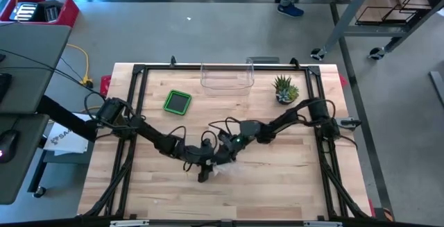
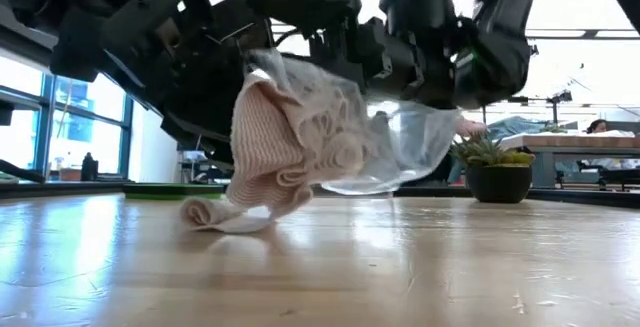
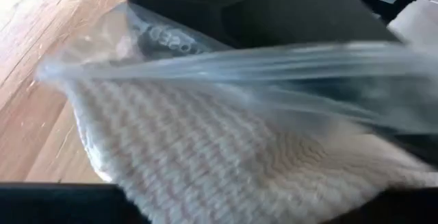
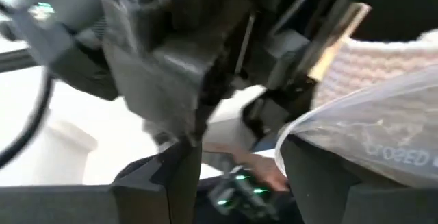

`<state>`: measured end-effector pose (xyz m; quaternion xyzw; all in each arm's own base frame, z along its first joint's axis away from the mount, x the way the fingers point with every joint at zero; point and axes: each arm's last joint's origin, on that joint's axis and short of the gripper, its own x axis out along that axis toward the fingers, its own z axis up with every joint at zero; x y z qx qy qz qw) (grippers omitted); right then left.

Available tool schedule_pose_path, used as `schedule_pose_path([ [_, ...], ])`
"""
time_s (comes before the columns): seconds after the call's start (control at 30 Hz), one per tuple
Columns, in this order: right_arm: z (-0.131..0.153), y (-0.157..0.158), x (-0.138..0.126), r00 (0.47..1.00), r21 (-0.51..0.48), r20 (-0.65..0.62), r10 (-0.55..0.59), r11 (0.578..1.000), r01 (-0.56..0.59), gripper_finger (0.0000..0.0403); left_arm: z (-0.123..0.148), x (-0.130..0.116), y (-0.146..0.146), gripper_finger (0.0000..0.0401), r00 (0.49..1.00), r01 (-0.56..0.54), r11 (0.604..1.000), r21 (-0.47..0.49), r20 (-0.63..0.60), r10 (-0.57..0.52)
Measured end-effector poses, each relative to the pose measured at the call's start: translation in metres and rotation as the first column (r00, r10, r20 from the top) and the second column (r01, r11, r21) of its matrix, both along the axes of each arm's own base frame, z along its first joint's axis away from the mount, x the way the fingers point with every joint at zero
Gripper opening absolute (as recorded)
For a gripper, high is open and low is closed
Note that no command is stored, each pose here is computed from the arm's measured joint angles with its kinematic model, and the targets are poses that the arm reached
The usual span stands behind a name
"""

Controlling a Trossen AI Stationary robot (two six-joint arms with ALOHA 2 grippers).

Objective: Roll bandage
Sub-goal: Put the rolled bandage into the transparent zip bag

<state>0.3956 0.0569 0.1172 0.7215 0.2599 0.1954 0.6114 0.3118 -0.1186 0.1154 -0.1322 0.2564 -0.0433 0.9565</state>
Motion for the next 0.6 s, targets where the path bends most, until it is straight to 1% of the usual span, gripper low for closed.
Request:
schedule_pose_path([
  [0.07, 0.002, 0.000, -0.001, 0.999, -0.049, -0.049, -0.005, 0.999, 0.003, 0.0193, -0.001, 0.000, 0.000, 0.0188, 1.000, -0.007, 1.000, -0.009, -0.010, 0.007],
  [0.17, 0.004, -0.003, -0.006, 0.986, -0.115, -0.158, -0.054, 0.993, 0.036, 0.0193, 0.000, -0.001, 0.000, 0.0188, 1.000, -0.009, 1.000, -0.015, -0.014, 0.009],
  [0.23, 0.013, -0.004, -0.010, 0.977, -0.172, -0.194, -0.091, 0.983, 0.057, 0.0193, 0.000, -0.001, 0.000, 0.0188, 1.000, -0.011, 1.000, -0.013, -0.016, 0.011],
  [0.33, 0.022, -0.006, -0.017, 0.959, -0.240, -0.255, -0.121, 0.969, 0.059, 0.0193, 0.001, 0.000, 0.000, 0.0188, 1.000, -0.017, 1.000, -0.014, -0.005, 0.017],
  [0.43, 0.025, -0.006, -0.021, 0.943, -0.255, -0.303, -0.138, 0.965, 0.060, 0.0193, 0.001, 0.000, 0.001, 0.0188, 1.000, -0.027, 1.000, -0.013, -0.004, 0.027],
  [0.6, 0.033, -0.007, -0.019, 0.938, -0.237, -0.297, -0.180, 0.965, 0.110, 0.0193, 0.003, 0.001, 0.001, 0.0188, 0.999, -0.043, 0.999, -0.023, 0.020, 0.044],
])
